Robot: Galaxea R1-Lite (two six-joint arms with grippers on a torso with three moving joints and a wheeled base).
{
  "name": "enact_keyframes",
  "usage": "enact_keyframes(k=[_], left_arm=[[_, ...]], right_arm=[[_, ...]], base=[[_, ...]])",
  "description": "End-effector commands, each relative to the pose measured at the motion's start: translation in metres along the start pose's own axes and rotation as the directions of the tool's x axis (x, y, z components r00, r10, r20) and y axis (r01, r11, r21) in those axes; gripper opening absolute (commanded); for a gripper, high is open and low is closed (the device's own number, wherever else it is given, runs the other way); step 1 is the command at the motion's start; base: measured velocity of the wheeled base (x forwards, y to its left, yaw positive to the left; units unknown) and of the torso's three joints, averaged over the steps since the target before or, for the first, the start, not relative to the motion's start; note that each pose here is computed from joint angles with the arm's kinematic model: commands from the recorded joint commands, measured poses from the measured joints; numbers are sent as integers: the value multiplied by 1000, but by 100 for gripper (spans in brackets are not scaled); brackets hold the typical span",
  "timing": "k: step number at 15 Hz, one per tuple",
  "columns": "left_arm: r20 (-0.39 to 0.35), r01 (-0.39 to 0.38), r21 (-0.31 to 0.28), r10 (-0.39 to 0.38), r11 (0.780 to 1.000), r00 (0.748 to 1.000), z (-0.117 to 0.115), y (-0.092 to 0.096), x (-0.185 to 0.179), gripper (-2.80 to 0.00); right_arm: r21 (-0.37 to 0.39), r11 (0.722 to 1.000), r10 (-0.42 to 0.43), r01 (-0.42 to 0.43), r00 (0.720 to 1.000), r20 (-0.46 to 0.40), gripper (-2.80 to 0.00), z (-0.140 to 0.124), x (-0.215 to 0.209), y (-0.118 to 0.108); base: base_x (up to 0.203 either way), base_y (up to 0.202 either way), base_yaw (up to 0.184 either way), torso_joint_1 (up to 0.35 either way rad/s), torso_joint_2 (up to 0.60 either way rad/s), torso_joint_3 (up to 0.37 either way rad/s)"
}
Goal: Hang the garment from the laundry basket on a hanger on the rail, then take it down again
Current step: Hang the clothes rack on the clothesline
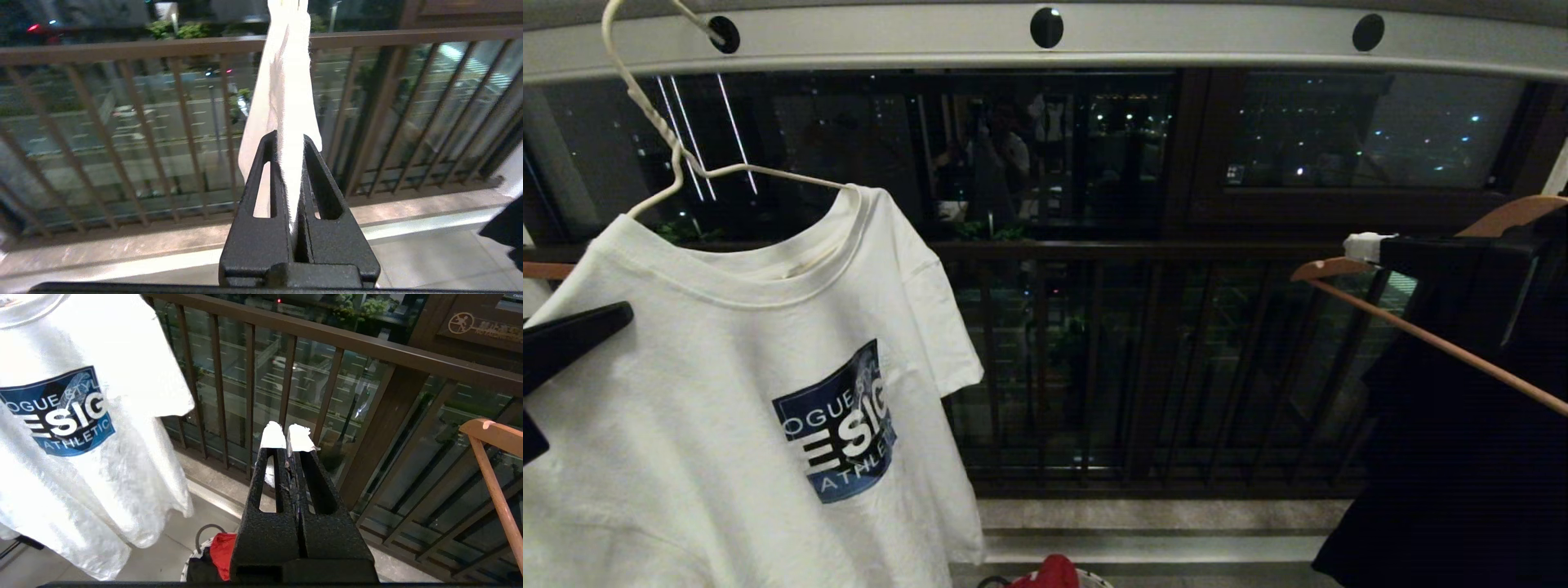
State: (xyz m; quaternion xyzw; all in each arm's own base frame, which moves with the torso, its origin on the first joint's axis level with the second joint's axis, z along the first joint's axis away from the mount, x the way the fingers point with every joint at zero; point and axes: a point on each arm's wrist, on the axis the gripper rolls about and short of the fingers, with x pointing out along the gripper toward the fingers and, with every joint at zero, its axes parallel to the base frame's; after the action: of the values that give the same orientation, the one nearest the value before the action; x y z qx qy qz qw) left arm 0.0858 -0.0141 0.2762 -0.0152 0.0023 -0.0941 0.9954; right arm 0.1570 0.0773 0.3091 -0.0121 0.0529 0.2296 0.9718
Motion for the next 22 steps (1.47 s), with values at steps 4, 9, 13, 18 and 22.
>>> enact_keyframes(k=[4, 9, 13, 18, 22], left_arm=[[-69, -13, -3, 13, 1000, 998, -9, 2, 17, -280], [-97, -11, -5, 10, 1000, 995, -11, 3, 25, -280], [-82, -9, 2, 9, 1000, 997, -9, 2, 22, 0], [-52, -1, 1, 1, 1000, 999, -4, 1, 11, 0], [12, 26, -18, -26, 1000, 1000, 16, -1, -23, 0]], right_arm=[[0, 1000, -2, 2, 1000, -1, -280, 0, 1, 0], [1, 1000, -18, 18, 1000, 0, -280, 0, 1, -3], [1, 1000, -18, 18, 1000, -7, -280, -1, 3, -3], [1, 1000, -19, 19, 1000, -5, -280, -1, 2, -4], [1, 1000, -19, 19, 1000, -3, -280, 0, 2, -4]], base=[[0, 0, 0, 0, 0, 0], [0, 0, 0, 0, 0, 0], [0, 0, 0, 0, 0, 0], [0, 0, 0, 0, 0, 0], [0, 0, 0, 0, 0, 0]])
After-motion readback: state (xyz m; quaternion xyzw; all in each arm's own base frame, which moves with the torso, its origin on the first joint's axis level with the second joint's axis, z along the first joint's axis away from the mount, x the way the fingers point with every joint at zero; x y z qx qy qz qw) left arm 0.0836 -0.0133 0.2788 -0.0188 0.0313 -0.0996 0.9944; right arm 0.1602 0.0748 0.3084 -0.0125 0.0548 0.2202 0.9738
